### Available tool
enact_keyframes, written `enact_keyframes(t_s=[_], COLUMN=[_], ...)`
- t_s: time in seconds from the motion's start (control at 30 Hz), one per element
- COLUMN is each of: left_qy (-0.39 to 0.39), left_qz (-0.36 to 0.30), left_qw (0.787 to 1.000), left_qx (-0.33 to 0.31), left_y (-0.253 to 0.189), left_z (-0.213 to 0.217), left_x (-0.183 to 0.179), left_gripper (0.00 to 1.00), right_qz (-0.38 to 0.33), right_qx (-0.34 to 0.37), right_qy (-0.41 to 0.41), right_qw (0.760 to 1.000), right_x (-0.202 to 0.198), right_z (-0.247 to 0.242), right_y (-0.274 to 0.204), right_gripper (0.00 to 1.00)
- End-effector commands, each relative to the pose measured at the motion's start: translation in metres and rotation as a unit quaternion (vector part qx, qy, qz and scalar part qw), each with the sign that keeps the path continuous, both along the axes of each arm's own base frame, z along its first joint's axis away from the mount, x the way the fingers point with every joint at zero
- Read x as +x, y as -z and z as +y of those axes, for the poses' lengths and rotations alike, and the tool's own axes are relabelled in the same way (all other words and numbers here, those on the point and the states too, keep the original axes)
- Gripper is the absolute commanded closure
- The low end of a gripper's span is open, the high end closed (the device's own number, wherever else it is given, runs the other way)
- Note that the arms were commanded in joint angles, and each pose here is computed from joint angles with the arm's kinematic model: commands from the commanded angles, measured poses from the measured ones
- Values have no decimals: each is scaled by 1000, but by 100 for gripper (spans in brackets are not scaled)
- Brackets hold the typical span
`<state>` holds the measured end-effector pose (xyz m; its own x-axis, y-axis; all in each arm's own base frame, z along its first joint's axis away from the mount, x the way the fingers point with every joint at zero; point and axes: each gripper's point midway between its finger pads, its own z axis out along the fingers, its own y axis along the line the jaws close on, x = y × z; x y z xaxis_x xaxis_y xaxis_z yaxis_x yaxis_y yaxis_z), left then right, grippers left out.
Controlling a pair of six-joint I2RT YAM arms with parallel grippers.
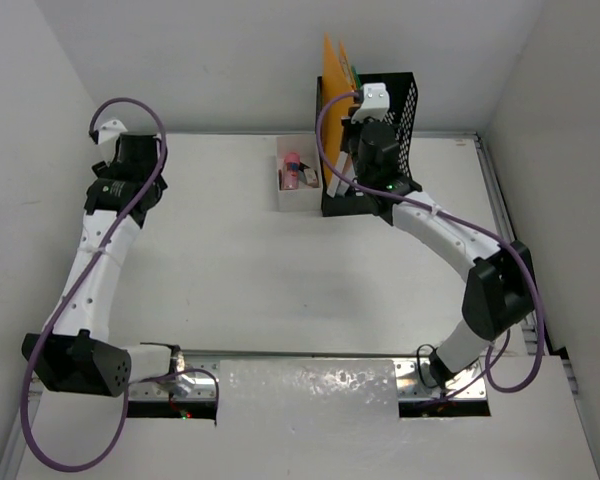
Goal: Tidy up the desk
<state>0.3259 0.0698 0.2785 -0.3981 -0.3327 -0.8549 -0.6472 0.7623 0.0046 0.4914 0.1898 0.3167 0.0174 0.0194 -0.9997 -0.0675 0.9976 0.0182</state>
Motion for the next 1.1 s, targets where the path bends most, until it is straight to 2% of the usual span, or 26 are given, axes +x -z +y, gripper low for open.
enact_keyframes(t_s=[0.0, 0.27, 0.53, 0.57, 0.63, 0.67, 0.83, 0.97, 1.03, 1.07], left_qy=[-1, 7, 10, 10, 12, 12, 15, 15, 14, 14], left_qz=[-13, -3, 3, 3, 5, 6, 5, 2, 0, 0], left_qw=[1000, 1000, 1000, 1000, 1000, 1000, 1000, 1000, 1000, 1000], left_qx=[7, 1, 0, -1, -2, -2, -5, -5, -6, -6], left_y=[-5, 3, 9, 9, 10, 11, 12, 10, 8, 9], left_z=[3, -1, -2, -2, -3, -3, -4, -4, -4, -4], left_x=[4, 10, 11, 11, 11, 12, 14, 16, 16, 17], left_gripper=[50, 50, 50, 50, 50, 50, 50, 50, 50, 50], right_qz=[-103, -112, -75, -74, -77, -79, -105, -127, -124, -121], right_qx=[49, 45, 60, 62, 60, 60, 48, 37, 24, 19], right_qy=[-26, -29, -16, -12, -12, -11, -1, 5, 18, 22], right_qw=[993, 992, 995, 995, 995, 995, 993, 991, 992, 992], right_x=[3, 11, 9, 8, 4, 2, -9, -18, -16, -16], right_z=[7, 12, 7, 5, 4, 2, -9, -17, -22, -22], right_y=[-63, -58, -16, -15, -18, -21, -51, -73, -76, -75], right_gripper=[100, 100, 99, 92, 65, 55, 44, 45, 51, 58])
